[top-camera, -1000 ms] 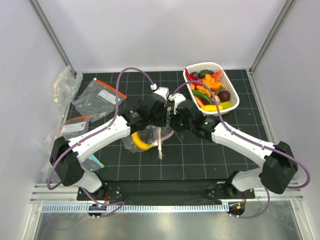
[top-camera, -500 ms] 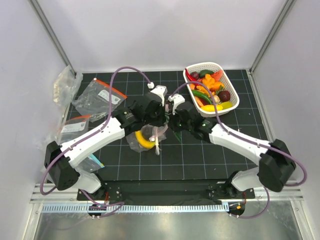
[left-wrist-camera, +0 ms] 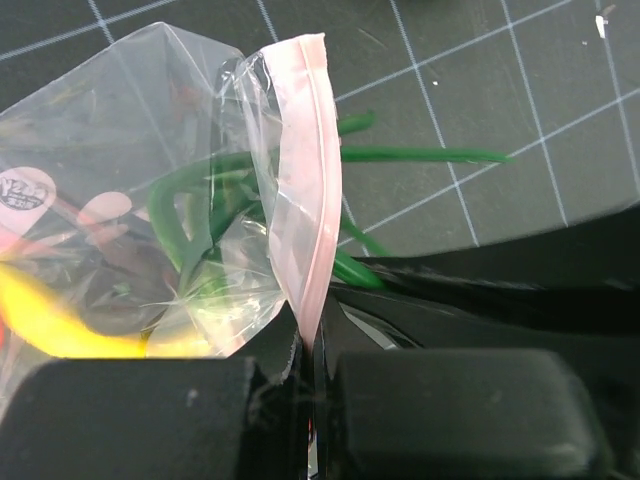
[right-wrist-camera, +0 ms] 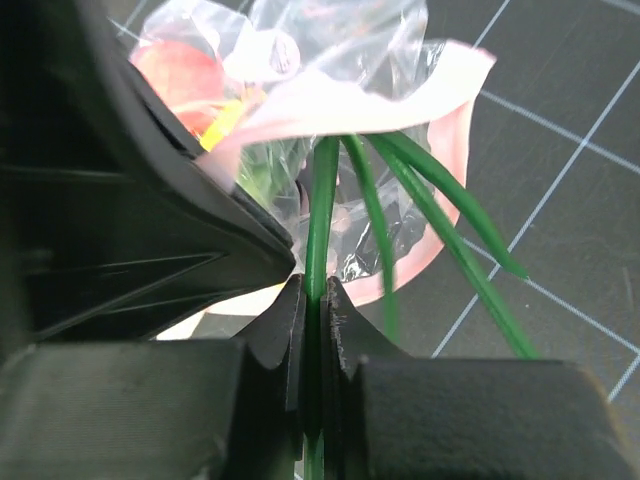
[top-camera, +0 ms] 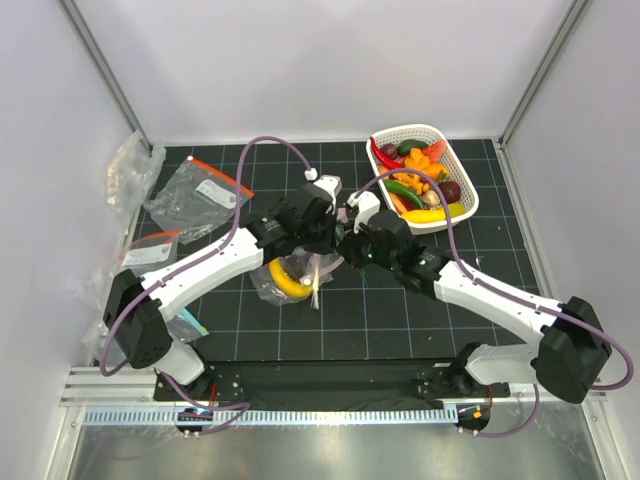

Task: Place the food in the zip-top bag and seal the zipper
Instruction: Place the fake vegetable in the zipper food storage bag.

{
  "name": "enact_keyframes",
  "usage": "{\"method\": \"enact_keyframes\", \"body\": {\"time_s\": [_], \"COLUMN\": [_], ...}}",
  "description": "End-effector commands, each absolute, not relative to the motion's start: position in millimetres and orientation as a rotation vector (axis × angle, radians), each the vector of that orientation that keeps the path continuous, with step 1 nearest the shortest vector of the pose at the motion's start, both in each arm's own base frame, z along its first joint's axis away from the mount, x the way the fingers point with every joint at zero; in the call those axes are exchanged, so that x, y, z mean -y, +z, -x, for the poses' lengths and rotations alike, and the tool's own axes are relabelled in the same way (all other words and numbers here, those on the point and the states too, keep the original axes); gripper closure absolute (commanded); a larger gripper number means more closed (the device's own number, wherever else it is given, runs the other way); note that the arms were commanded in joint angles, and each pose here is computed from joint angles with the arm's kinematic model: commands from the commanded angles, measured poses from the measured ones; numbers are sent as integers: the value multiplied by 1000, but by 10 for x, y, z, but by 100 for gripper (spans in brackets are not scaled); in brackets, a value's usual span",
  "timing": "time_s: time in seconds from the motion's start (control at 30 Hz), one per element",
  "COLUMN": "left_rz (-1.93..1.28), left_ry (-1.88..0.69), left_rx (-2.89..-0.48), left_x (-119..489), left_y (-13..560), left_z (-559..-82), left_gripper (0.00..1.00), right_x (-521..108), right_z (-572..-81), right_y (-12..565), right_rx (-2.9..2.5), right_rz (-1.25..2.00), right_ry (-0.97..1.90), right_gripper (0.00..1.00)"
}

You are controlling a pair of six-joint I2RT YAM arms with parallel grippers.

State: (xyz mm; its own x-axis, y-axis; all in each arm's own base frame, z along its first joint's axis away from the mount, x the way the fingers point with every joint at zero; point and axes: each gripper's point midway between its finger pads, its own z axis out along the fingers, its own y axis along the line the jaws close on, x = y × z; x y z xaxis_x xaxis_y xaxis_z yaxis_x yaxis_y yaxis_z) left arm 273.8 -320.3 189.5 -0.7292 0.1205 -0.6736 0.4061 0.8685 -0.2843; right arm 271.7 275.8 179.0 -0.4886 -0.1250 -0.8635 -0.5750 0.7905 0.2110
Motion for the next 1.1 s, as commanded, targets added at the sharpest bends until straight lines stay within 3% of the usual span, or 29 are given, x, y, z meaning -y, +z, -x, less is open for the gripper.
{"method": "enact_keyframes", "body": {"time_s": [0.0, 0.1, 0.23, 0.47, 0.5, 0.6, 1.07], "left_rz": [-373, -359, -333, -207, -182, -131, -9], "left_ry": [-686, -800, -820, -803, -808, -814, -792], "left_rx": [-2293, -2289, -2303, -2320, -2312, -2298, -2189], "left_x": [3248, 3281, 3272, 3100, 3061, 2974, 2682], "left_y": [2215, 2237, 2213, 2131, 2146, 2161, 2368], "left_z": [-2688, -2669, -2719, -2898, -2951, -2993, -3031], "left_gripper": [100, 100, 100, 100, 100, 100, 100], "right_x": [-2932, -2939, -2930, -2844, -2873, -2832, -2408], "right_z": [-2796, -2818, -2801, -2696, -2638, -2588, -2810], "right_y": [2050, 1989, 2057, 2248, 2269, 2369, 2360], "right_rx": [-1953, -1978, -1959, -1924, -1923, -1897, -1920], "right_rz": [523, 526, 514, 477, 500, 496, 243], "right_ry": [666, 652, 667, 706, 739, 752, 543], "right_gripper": [89, 82, 58, 36, 24, 13, 13]}}
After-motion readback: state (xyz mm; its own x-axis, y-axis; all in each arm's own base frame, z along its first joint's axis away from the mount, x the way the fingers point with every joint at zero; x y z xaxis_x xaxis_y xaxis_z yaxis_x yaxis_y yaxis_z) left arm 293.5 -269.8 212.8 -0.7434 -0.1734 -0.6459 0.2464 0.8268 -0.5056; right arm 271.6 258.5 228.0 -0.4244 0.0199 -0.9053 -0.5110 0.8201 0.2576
